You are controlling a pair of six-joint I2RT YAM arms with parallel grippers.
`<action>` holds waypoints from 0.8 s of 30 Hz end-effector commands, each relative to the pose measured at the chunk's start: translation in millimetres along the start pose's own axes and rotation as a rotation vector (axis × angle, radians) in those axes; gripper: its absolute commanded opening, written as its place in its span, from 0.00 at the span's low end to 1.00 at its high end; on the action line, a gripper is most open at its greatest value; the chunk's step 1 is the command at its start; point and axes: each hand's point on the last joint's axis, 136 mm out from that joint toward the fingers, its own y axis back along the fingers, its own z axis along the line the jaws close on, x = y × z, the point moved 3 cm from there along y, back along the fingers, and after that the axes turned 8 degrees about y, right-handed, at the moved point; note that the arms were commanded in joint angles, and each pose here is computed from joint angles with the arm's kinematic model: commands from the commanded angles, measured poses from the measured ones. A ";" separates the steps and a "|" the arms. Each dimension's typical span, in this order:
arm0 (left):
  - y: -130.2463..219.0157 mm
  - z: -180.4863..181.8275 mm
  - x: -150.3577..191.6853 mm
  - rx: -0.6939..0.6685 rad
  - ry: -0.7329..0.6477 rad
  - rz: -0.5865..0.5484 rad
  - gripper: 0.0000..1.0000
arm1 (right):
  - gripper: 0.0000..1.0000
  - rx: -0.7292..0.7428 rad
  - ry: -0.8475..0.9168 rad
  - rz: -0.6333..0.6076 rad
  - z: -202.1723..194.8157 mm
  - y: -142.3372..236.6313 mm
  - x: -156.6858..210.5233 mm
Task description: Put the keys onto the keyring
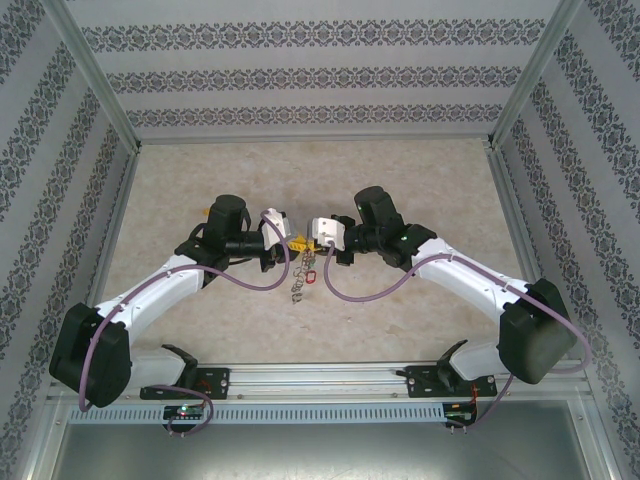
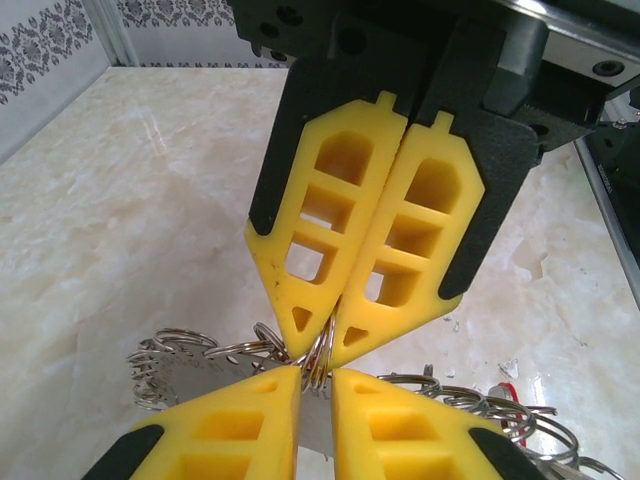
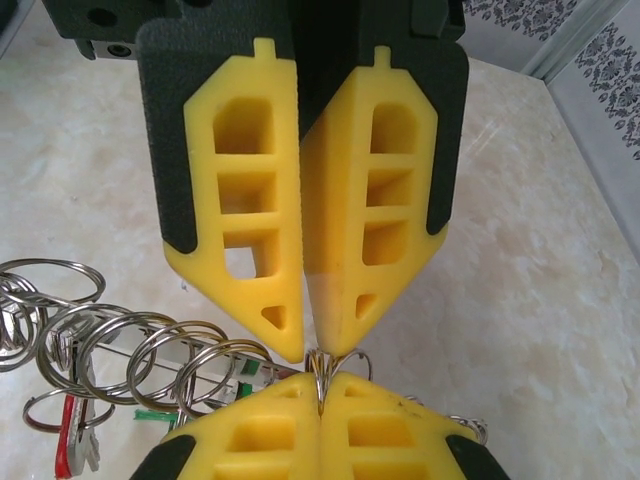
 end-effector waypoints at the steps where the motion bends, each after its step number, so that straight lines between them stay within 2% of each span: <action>1: -3.5 -3.1 3.7 0.024 -0.006 0.034 0.15 | 0.05 0.048 0.069 -0.142 -19.9 5.7 -45.7; 4: -3.8 -2.7 4.4 0.023 -0.007 0.040 0.14 | 0.05 0.045 0.052 -0.157 -20.8 4.9 -49.5; 10: -7.3 -0.8 5.8 0.028 0.013 0.050 0.23 | 0.04 0.027 0.036 -0.147 -16.0 -7.1 -48.4; 12: -8.2 -1.6 7.0 0.034 0.014 0.054 0.24 | 0.04 0.024 0.034 -0.136 -14.6 -11.2 -46.1; 18: -10.7 1.8 15.3 0.018 0.021 0.083 0.14 | 0.04 0.018 0.022 -0.140 -12.8 -17.8 -42.5; 20: -12.0 2.7 15.5 0.020 0.024 0.084 0.00 | 0.04 0.017 0.017 -0.144 -11.7 -18.8 -41.6; 24: -11.8 1.8 18.1 0.020 0.014 0.086 0.00 | 0.07 0.017 0.008 -0.122 -8.8 -20.3 -33.0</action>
